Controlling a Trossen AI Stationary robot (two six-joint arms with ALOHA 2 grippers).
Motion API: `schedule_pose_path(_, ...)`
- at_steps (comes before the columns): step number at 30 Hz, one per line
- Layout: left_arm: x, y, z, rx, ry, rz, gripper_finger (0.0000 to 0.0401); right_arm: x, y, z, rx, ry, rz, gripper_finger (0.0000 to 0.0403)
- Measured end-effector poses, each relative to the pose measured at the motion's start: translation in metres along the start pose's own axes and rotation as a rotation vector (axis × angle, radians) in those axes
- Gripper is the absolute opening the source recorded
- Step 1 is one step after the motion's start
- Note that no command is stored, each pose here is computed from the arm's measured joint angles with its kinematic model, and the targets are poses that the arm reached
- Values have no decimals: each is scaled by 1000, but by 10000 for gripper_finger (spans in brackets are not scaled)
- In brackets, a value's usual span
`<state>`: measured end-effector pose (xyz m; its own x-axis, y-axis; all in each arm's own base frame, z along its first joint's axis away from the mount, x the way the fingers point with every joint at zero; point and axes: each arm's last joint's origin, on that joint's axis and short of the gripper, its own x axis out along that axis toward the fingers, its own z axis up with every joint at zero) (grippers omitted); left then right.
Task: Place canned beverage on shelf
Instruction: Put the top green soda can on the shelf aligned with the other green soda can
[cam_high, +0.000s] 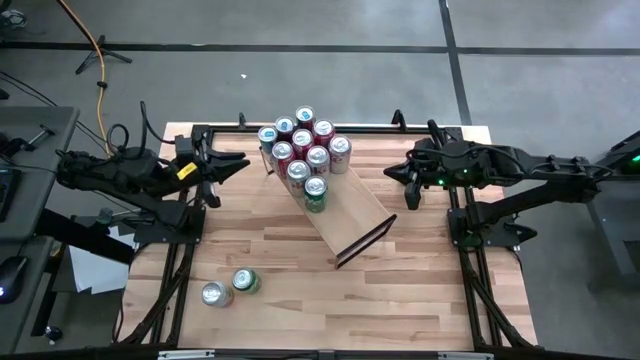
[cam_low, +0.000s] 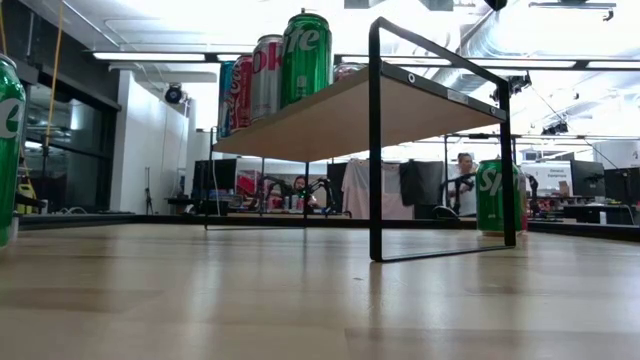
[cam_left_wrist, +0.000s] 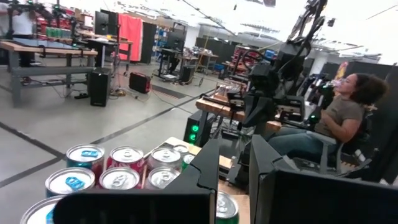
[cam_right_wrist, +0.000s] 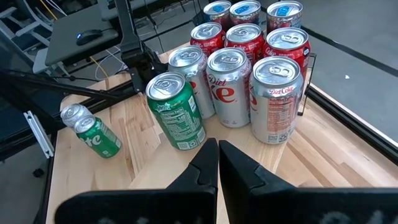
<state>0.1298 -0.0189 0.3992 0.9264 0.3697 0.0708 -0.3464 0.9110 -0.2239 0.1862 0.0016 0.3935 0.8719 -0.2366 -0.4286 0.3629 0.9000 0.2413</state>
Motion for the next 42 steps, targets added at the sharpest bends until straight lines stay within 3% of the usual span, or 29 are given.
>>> schedule_pose_path(42, 0, 1, 0, 2, 0, 21, 0, 0, -1, -1, 41, 5, -7, 0)
